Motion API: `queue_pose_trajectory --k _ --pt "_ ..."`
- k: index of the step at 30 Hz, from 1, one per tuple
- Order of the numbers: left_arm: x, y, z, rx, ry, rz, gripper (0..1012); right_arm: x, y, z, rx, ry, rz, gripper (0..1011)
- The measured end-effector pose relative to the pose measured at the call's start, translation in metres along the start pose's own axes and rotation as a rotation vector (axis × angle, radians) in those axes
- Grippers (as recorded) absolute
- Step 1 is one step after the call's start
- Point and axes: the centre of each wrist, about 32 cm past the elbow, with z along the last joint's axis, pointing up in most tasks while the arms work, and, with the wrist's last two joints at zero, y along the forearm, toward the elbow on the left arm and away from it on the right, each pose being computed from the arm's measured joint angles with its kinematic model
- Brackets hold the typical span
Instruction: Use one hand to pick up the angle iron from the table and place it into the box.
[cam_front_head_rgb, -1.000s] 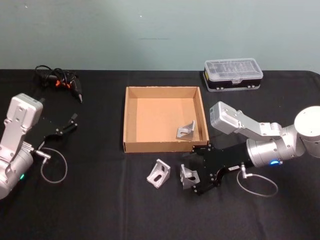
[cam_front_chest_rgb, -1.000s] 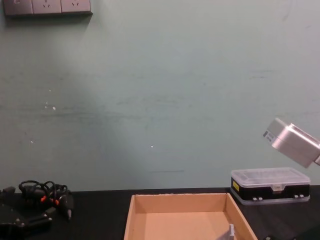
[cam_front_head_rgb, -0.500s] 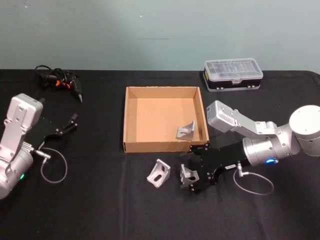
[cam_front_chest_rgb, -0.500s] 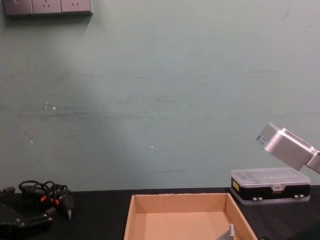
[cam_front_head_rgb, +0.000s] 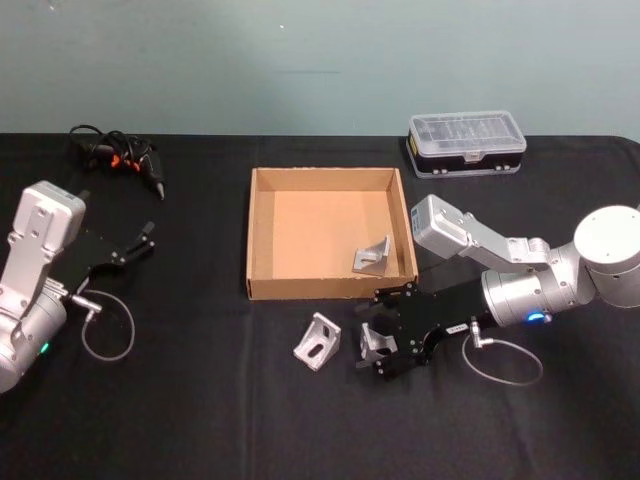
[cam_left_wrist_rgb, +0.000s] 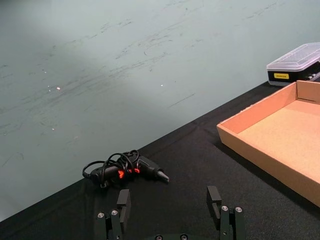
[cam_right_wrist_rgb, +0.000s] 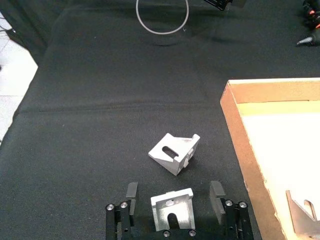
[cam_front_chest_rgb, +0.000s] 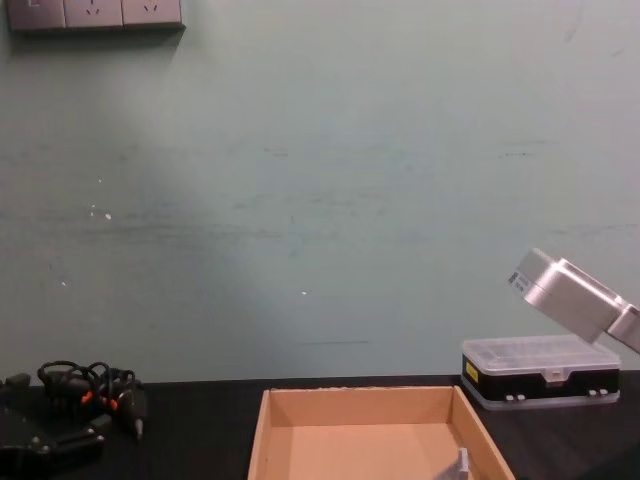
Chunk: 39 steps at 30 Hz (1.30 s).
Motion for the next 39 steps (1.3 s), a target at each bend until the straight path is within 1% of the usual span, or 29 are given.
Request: queue_pose_trajectory --k 2,3,5,7,10,11,16,18,23,27,29,32,33,34,35,38,39 --pt "0.0000 0.0000 0.0000 0.000 0.000 0.000 1000 0.000 0.000 -0.001 0.002 0.001 0.001 892" --pt "0.0000 0.0000 0.0000 0.000 0.000 0.000 1000 0.000 0.001 -0.001 0.004 0.001 0.003 841" --pt "0.0000 0.0000 0.0000 0.000 0.000 0.000 1000 0.000 0.001 -0.001 0.004 0.001 0.004 811" --pt "0.0000 0.0000 0.0000 0.000 0.000 0.000 1000 0.000 0.002 -0.002 0.005 0.001 0.005 734" --pt "0.0000 0.0000 0.0000 0.000 0.000 0.000 1000 0.000 0.002 -0.002 0.006 0.001 0.006 679" --pt "0.0000 0.0000 0.0000 0.000 0.000 0.000 1000 0.000 0.003 -0.002 0.007 0.001 0.007 622" --pt "0.0000 0.0000 0.0000 0.000 0.000 0.000 1000 0.000 0.003 -0.002 0.008 0.000 0.009 468" --pt "0.0000 0.0000 0.0000 0.000 0.000 0.000 1000 -0.001 0.004 -0.002 0.009 0.000 0.009 451" --pt "0.0000 0.0000 0.0000 0.000 0.000 0.000 1000 -0.003 0.002 -0.001 0.016 -0.003 0.009 451" --pt "0.0000 0.0000 0.0000 0.000 0.000 0.000 1000 -0.005 -0.002 0.001 0.027 -0.005 -0.011 451" --pt "0.0000 0.0000 0.0000 0.000 0.000 0.000 1000 -0.007 -0.006 0.005 0.042 -0.011 -0.034 451" --pt "0.0000 0.0000 0.0000 0.000 0.000 0.000 1000 -0.010 -0.015 0.016 0.081 -0.024 -0.082 451" --pt "0.0000 0.0000 0.0000 0.000 0.000 0.000 1000 -0.012 -0.021 0.022 0.107 -0.034 -0.114 451" --pt "0.0000 0.0000 0.0000 0.000 0.000 0.000 1000 -0.013 -0.024 0.025 0.121 -0.039 -0.131 451" --pt "0.0000 0.0000 0.0000 0.000 0.000 0.000 1000 -0.014 -0.028 0.032 0.152 -0.048 -0.168 451" --pt "0.0000 0.0000 0.0000 0.000 0.000 0.000 1000 -0.015 -0.035 0.042 0.193 -0.061 -0.234 451" --pt "0.0000 0.0000 0.0000 0.000 0.000 0.000 1000 -0.016 -0.039 0.048 0.216 -0.064 -0.279 451"
